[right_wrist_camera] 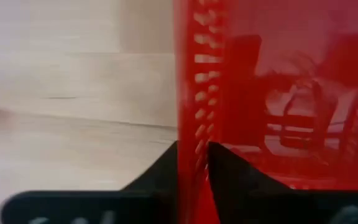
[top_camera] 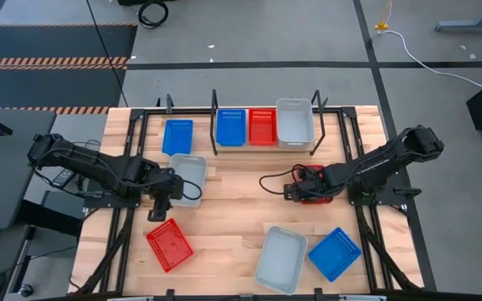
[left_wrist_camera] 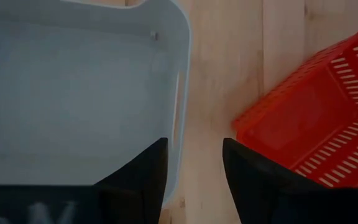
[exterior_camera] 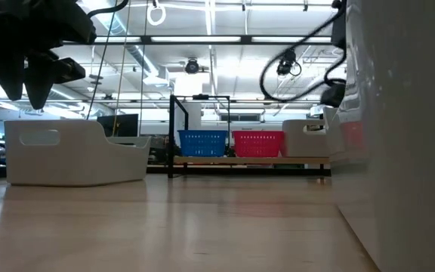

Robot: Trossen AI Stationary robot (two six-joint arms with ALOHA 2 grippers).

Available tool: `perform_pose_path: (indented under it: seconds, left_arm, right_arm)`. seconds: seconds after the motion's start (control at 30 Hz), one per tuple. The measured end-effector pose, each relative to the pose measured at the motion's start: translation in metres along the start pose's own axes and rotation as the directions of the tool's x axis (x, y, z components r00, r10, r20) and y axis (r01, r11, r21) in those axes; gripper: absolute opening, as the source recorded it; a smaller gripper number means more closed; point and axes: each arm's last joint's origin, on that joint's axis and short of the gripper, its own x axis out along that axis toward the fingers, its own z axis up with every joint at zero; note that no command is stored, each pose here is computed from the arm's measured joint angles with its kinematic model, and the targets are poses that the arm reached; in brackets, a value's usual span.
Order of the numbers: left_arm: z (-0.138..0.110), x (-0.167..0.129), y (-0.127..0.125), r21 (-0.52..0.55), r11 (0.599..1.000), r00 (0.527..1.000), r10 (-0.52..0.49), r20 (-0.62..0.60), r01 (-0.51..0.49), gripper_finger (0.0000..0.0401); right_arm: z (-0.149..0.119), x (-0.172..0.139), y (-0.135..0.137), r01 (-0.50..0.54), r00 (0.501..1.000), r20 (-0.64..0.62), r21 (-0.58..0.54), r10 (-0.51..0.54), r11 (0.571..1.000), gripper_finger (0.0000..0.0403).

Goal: Stack baskets on shelf by color
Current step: Stack the right red bin on the red bin on the shelf

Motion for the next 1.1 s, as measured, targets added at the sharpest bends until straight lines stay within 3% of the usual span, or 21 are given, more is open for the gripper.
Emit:
perform_pose_path:
  seconds: [0.13,0.4,0.53,0.7,0.97,1.1]
  left_arm:
    - [0.001,0.000,0.000,0.005,1.000,1.000,-0.002,0.011,0.002,0.0160]
    - [0.007,0.000,-0.001,0.007,1.000,0.998,-0.009,0.070,0.009,0.0160]
    - [0.008,0.000,-0.001,-0.010,1.000,0.997,-0.012,0.081,0.012,0.0160]
    - [0.008,0.000,-0.001,-0.011,1.000,0.996,-0.012,0.085,0.013,0.0160]
    - [0.009,-0.001,-0.002,-0.013,1.000,0.995,-0.010,0.098,0.012,0.0160]
    - [0.010,-0.001,-0.001,-0.014,1.000,0.995,-0.008,0.099,0.009,0.0160]
  right_arm:
    - [-0.001,-0.002,0.016,-0.168,0.985,0.033,-0.032,0.169,0.985,0.0011]
    - [0.007,-0.012,0.050,-0.498,0.858,0.103,-0.072,0.503,0.864,0.0005]
    - [0.018,-0.031,0.075,-0.592,0.785,0.124,-0.137,0.606,0.794,0.0005]
    - [0.040,-0.073,0.112,-0.634,0.704,0.184,-0.274,0.686,0.723,0.0005]
    - [0.111,-0.124,0.128,-0.468,0.744,0.332,-0.361,0.580,0.807,0.0005]
    - [0.144,-0.129,0.122,-0.470,0.753,0.334,-0.330,0.567,0.819,0.0005]
